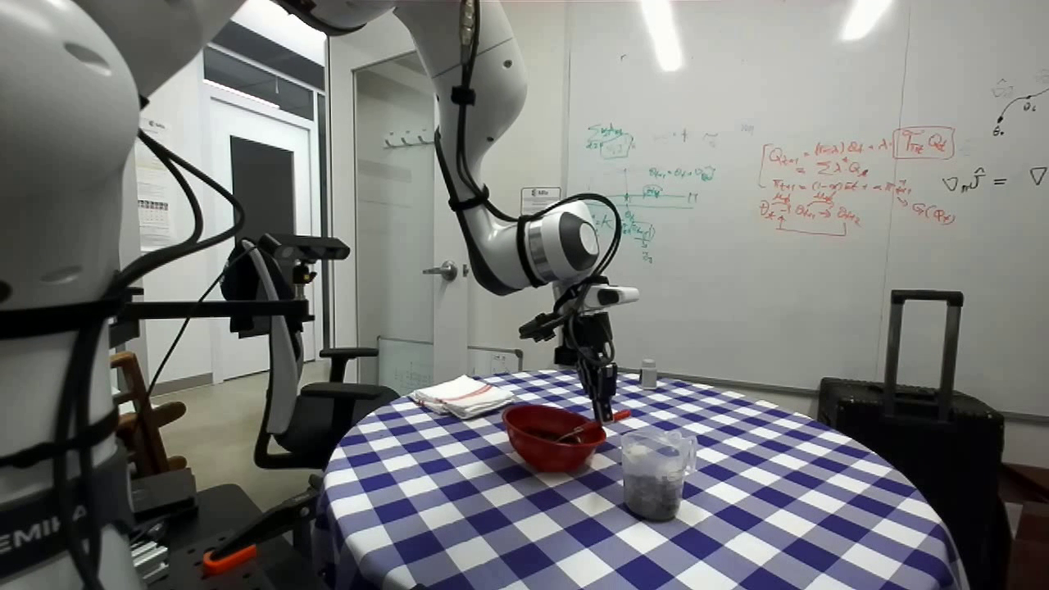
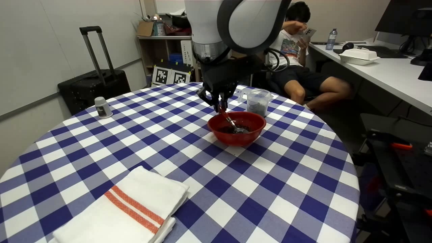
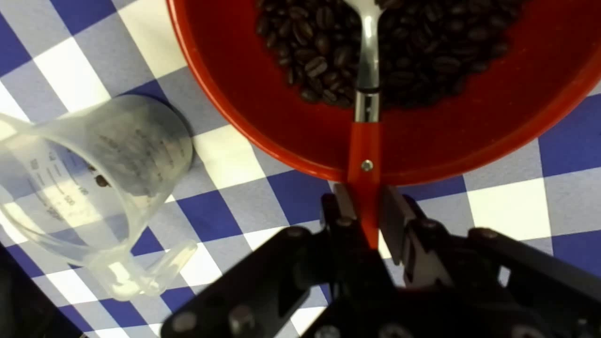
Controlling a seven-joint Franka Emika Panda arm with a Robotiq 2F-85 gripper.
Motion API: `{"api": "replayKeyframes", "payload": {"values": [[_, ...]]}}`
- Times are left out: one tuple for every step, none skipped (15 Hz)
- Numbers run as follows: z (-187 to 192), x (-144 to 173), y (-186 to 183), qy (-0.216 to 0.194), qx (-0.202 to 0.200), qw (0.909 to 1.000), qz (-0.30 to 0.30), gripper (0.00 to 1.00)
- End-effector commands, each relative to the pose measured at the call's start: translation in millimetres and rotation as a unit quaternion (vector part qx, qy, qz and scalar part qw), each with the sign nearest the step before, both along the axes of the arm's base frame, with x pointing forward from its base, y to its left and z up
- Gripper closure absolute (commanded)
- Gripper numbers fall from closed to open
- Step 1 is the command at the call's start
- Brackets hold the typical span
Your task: Use the spoon to scoop beams and transfer them to the jug
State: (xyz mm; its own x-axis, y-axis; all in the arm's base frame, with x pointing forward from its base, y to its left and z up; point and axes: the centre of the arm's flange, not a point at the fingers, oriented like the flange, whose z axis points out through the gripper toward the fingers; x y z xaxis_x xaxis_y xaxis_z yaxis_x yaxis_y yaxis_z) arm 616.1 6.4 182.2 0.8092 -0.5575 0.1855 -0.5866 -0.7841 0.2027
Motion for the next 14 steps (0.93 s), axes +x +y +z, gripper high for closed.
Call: {"api": "replayKeyframes", "payload": {"values": [[11.8, -7.0, -1.5, 0.019, 0.005, 0.9998, 0.007, 0.91], [13.0, -7.4, -1.6, 0.022, 0.005, 0.9997, 0.006, 0.91], [14.8, -7.6, -1.4, 0.023, 0.006, 0.9997, 0.006, 0.91], [16.8, -7.4, -0.9, 0.023, 0.008, 0.9997, 0.006, 0.91], [18.5, -6.4, -0.5, 0.022, 0.011, 0.9997, 0.004, 0.91], [19.6, -5.4, 0.1, 0.022, 0.016, 0.9996, 0.001, 0.91], [20.7, -3.7, 1.1, 0.020, 0.024, 0.9995, -0.003, 0.91], [21.8, -2.6, 2.2, 0.020, 0.031, 0.9993, -0.006, 0.91], [23.5, -0.5, 2.8, 0.020, 0.040, 0.9989, -0.009, 0.91], [25.5, 1.0, 2.9, 0.021, 0.050, 0.9985, -0.012, 0.91], [28.8, 3.0, 1.9, 0.020, 0.060, 0.9979, -0.016, 0.91], [31.9, 4.7, 0.1, 0.018, 0.068, 0.9973, -0.021, 0.91], [36.3, 6.7, -3.6, 0.014, 0.075, 0.9968, -0.026, 0.91], [40.5, 8.5, -7.2, 0.011, 0.080, 0.9962, -0.031, 0.91]]}}
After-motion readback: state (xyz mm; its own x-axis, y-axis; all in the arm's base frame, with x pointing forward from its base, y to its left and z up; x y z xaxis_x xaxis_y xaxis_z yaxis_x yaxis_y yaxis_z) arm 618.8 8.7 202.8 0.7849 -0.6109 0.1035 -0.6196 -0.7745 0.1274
